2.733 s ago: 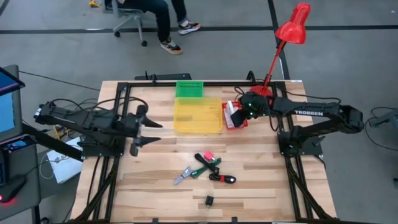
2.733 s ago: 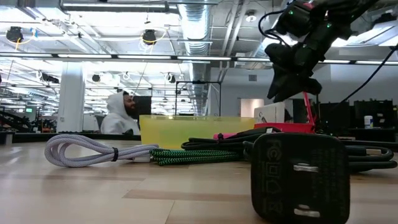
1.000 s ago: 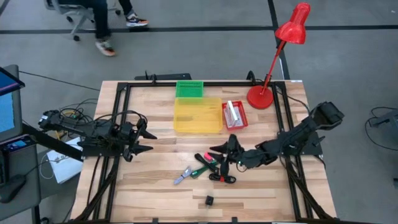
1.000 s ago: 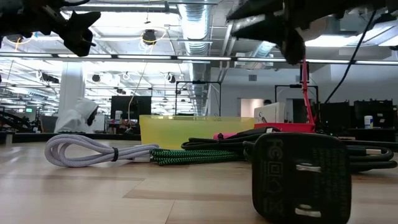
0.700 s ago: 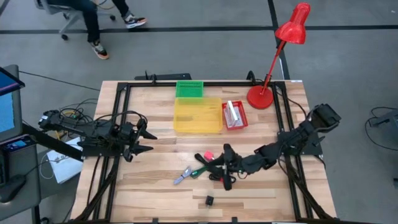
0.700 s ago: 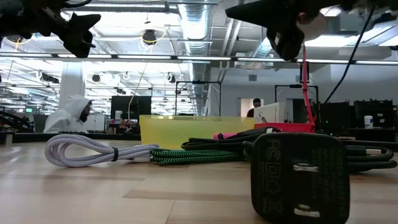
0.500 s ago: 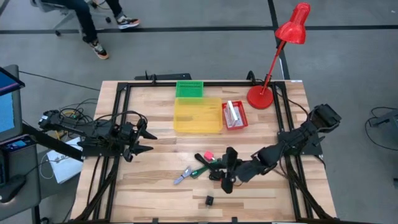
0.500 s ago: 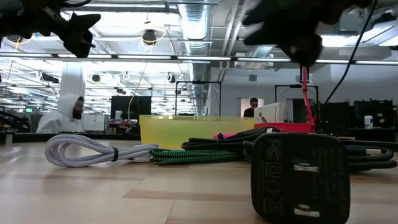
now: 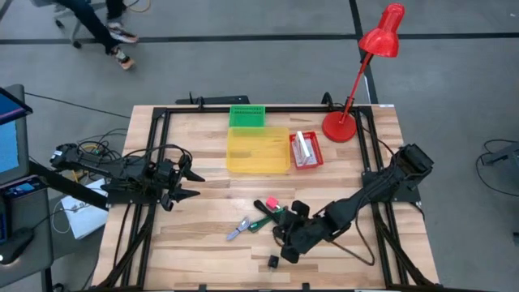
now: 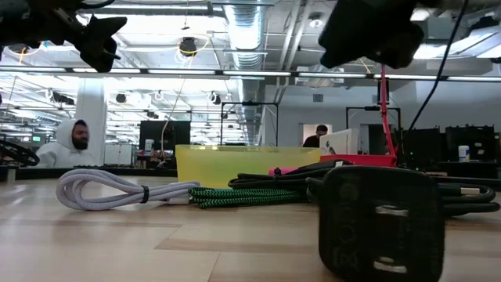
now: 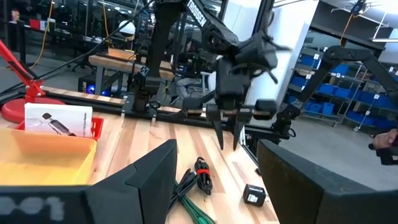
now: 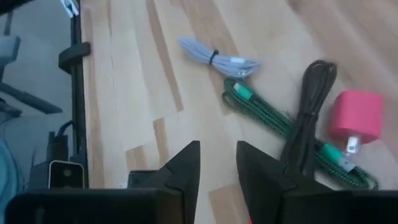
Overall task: Pick and place items into bin
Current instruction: Put the black charger cable into the yellow bin
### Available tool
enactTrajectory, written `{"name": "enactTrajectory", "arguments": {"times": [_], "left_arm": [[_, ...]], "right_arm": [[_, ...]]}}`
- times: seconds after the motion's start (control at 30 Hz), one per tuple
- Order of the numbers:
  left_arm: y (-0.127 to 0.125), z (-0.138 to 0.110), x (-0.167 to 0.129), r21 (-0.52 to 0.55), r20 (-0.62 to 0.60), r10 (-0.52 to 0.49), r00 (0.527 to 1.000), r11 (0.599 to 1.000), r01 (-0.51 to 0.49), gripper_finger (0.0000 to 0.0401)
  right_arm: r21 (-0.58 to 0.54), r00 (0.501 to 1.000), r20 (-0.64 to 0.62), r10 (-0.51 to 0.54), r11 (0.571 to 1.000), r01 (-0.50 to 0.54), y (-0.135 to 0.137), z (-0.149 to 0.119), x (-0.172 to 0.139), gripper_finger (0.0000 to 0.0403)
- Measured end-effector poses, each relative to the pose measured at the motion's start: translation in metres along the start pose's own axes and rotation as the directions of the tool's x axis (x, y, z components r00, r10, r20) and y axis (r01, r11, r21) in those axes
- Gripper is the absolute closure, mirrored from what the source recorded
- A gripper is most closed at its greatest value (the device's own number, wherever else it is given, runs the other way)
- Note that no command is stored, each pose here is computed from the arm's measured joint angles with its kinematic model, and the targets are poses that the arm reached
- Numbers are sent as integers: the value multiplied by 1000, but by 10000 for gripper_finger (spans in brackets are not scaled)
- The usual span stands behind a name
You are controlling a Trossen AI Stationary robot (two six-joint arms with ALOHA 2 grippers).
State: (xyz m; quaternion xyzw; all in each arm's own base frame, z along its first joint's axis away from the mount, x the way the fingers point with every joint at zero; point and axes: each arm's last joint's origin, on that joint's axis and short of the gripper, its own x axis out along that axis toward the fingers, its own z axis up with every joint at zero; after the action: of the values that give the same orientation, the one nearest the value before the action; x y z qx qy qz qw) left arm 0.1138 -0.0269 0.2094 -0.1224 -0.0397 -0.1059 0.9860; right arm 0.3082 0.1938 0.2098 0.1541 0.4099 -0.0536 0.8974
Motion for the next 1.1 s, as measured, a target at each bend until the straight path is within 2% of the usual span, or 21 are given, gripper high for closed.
{"name": "enactTrajectory", "arguments": {"times": [0.07,0.17,0.27,0.63,0.77,0.83,0.93,1.1], "left_arm": [[0,0,0,0,0,0,1000,1000,0,187],[0,0,0,0,0,0,1000,1000,0,187],[0,0,0,0,-2,1,1000,1000,-1,187],[0,0,0,0,-5,1,1000,1000,-1,186],[0,0,0,0,-5,1,1000,1000,-1,186],[0,0,0,0,-4,1,1000,1000,-1,186],[0,0,0,0,-4,1,1000,1000,-1,186],[0,0,0,1,-5,9,1000,1000,-9,186]], "right_arm": [[-7,996,-75,-43,999,42,-3,-5,1,305],[48,991,-124,-41,998,47,-4,-5,-3,305],[55,978,-191,-84,994,96,-8,-12,-3,305],[31,960,-260,-107,992,119,-14,-16,-4,305],[14,933,-337,-129,990,142,-17,-25,9,305],[36,933,-348,-91,993,110,-14,-25,20,302],[20,905,-407,-123,989,144,-19,-35,33,293],[29,908,-409,-90,993,111,-18,-33,47,260]]}}
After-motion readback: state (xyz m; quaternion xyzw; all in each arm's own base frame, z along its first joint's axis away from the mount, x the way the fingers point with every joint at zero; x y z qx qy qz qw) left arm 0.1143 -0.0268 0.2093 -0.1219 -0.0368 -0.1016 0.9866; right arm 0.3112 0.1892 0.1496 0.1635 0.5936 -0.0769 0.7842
